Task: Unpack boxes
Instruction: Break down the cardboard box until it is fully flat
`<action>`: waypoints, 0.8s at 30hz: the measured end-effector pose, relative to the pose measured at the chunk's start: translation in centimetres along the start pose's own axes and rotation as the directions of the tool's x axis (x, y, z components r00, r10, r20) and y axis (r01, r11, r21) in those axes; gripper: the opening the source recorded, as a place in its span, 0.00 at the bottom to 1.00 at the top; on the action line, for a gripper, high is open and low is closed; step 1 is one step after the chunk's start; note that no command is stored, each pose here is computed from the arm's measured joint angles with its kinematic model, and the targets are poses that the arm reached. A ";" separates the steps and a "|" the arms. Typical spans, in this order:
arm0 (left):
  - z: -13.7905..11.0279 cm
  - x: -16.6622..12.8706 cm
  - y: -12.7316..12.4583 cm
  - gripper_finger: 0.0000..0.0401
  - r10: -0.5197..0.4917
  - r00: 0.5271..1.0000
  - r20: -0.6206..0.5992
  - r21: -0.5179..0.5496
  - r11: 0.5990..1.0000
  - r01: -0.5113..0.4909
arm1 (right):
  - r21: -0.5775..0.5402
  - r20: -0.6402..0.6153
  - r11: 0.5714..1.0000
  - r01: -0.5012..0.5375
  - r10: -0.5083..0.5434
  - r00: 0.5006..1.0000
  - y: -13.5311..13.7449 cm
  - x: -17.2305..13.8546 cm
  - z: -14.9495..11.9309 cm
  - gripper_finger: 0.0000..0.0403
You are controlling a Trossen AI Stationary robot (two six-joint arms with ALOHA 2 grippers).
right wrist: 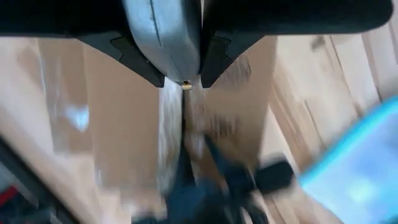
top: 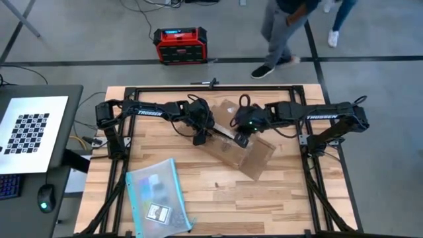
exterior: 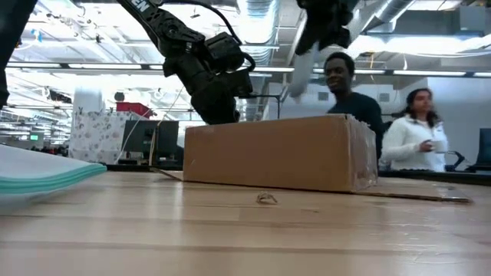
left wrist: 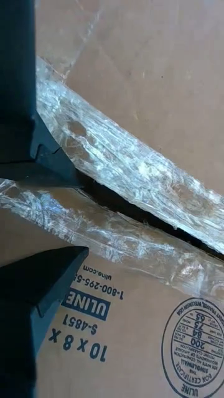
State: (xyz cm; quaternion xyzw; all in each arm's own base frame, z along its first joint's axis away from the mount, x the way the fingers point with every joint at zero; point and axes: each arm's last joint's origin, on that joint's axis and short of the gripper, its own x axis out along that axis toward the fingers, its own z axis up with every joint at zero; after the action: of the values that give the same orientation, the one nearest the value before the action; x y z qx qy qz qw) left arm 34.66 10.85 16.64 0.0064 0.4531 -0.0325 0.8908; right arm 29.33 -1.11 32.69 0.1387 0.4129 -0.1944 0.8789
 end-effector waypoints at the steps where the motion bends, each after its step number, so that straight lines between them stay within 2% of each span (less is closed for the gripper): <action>1: 0.0 0.0 0.0 0.37 -0.001 1.000 0.000 -0.002 1.000 0.001 | -0.009 0.031 1.000 -0.006 0.006 1.000 0.0 0.0 0.3 0.18; 6: 0.9 -1.1 0.0 0.37 0.004 1.000 0.029 -0.014 1.000 -0.003 | -0.101 0.038 0.995 0.008 -0.004 0.999 -0.3 -0.2 0.4 0.18; 10: 2.4 -3.4 -0.5 0.37 0.023 0.996 0.090 -0.005 1.000 -0.022 | -0.121 0.005 0.992 0.018 -0.018 1.000 -0.9 -1.6 -0.2 0.18; 16: 3.5 -7.1 -1.6 0.37 0.021 0.988 0.156 0.028 0.999 -0.026 | -0.032 -0.049 0.999 0.028 -0.030 0.998 -1.5 -4.2 -1.7 0.18; 21: 4.5 -7.6 -2.3 0.37 0.014 0.972 0.237 0.086 0.996 -0.035 | -0.001 -0.069 1.000 0.022 -0.022 0.997 -0.7 -4.7 -2.4 0.18; 24: 4.7 -7.5 -2.6 0.37 0.007 0.968 0.250 0.097 0.995 -0.033 | 0.003 -0.076 0.997 0.081 -0.081 0.994 -0.4 -5.0 -3.1 0.18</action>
State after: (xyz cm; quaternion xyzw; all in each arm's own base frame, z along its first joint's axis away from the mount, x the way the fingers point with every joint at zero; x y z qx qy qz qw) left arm 33.89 8.48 25.52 0.0517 0.3351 -0.0467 0.9396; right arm 24.18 0.95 34.65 0.1318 0.4506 -0.2257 0.8536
